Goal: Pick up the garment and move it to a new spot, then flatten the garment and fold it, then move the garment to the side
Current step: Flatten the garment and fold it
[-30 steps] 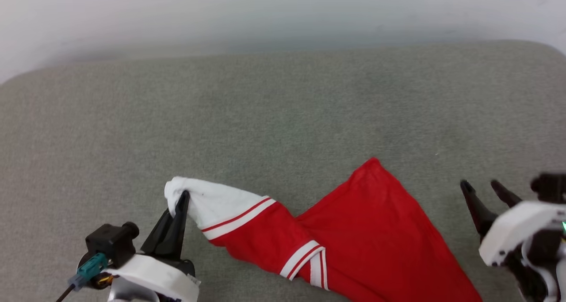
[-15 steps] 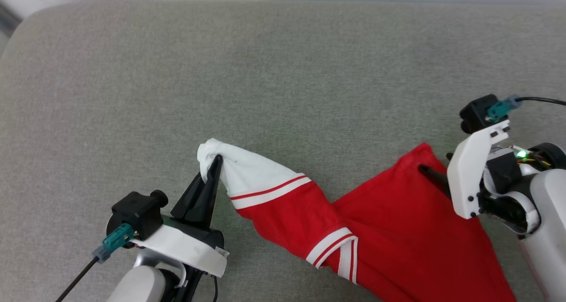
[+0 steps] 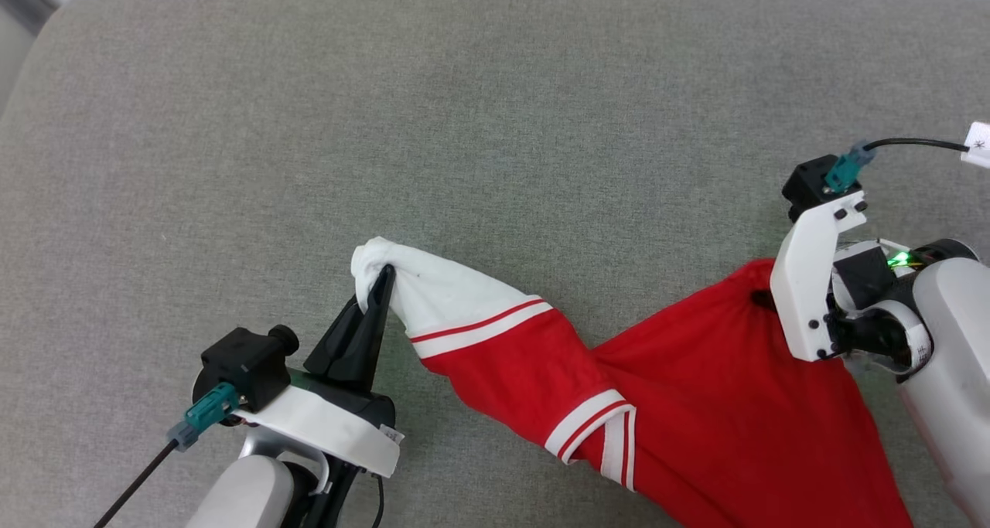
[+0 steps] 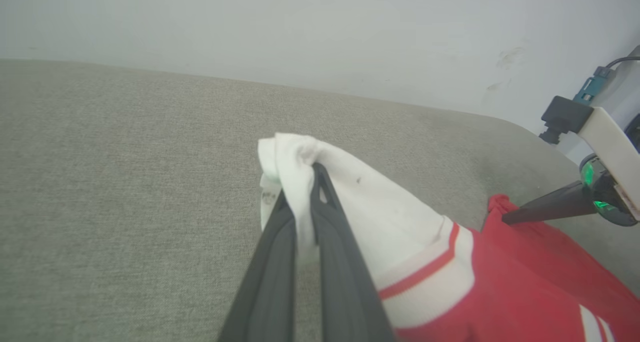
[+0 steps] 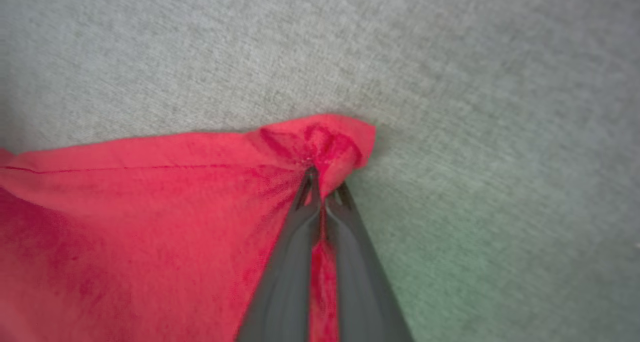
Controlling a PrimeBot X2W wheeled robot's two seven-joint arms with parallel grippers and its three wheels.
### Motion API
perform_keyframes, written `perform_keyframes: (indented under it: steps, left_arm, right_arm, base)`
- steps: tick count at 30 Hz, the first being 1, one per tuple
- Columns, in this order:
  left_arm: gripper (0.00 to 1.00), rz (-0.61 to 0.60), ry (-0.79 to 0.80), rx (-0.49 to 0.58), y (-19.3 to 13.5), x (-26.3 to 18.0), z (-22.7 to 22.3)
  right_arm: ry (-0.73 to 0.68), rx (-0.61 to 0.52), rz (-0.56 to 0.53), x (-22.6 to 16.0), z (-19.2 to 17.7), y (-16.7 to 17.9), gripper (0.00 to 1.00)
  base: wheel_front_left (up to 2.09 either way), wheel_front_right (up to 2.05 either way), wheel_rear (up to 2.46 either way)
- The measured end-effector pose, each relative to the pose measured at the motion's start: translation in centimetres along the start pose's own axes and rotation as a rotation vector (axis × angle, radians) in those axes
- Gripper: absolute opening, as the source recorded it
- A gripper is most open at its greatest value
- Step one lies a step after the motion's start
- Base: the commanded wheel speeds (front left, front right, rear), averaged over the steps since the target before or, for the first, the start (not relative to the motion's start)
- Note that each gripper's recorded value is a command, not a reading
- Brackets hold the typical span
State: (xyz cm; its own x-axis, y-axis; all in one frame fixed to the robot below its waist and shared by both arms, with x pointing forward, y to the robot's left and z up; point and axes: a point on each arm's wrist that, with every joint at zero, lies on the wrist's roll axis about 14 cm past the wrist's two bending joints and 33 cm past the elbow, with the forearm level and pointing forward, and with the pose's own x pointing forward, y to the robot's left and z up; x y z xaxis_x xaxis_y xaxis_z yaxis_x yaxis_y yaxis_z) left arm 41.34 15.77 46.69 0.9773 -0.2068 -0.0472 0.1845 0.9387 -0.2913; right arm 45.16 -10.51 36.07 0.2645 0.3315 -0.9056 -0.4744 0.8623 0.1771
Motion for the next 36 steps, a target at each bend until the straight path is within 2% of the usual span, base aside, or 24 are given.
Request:
perform_keyframes:
  steps: [4,7,17,21,26,30,36]
  left_arm:
    - [0.00,-0.019,-0.021,0.020,-0.2,0.1,0.9]
    - [0.00,-0.058,-0.059,0.047,-0.7,0.7,2.5]
    - [0.00,-0.227,-0.241,0.235,-3.9,4.4,12.1]
    - [0.00,-0.264,-0.284,0.270,-5.2,6.5,15.5]
    - [0.00,-0.260,-0.306,0.288,-5.4,10.2,19.2]
    - [0.00,-0.238,-0.303,0.325,-4.8,13.6,21.2]
    - [0.00,-0.182,-0.383,0.355,-3.1,18.1,26.0]
  right_arm:
    - [-0.086,-0.005,-0.022,-1.0,1.4,-0.3,0.00]
    - [-0.196,-0.010,-0.054,-2.5,3.8,-0.8,0.00]
    - [-0.620,-0.029,-0.228,-12.1,12.0,-4.0,0.00]
    - [-0.774,-0.024,-0.306,-16.8,14.5,-5.2,0.00]
    - [-0.934,-0.021,-0.385,-21.7,17.7,-6.5,0.00]
    - [-1.030,-0.018,-0.427,-24.2,20.4,-7.4,0.00]
    - [-1.189,-0.004,-0.471,-27.5,24.6,-8.8,0.00]
  base:
    - [0.00,0.00,0.00]
    - [0.00,0.00,0.00]
    - [0.00,0.00,0.00]
    - [0.00,0.00,0.00]
    - [0.00,0.00,0.00]
    - [0.00,0.00,0.00]
    - [0.00,0.00,0.00]
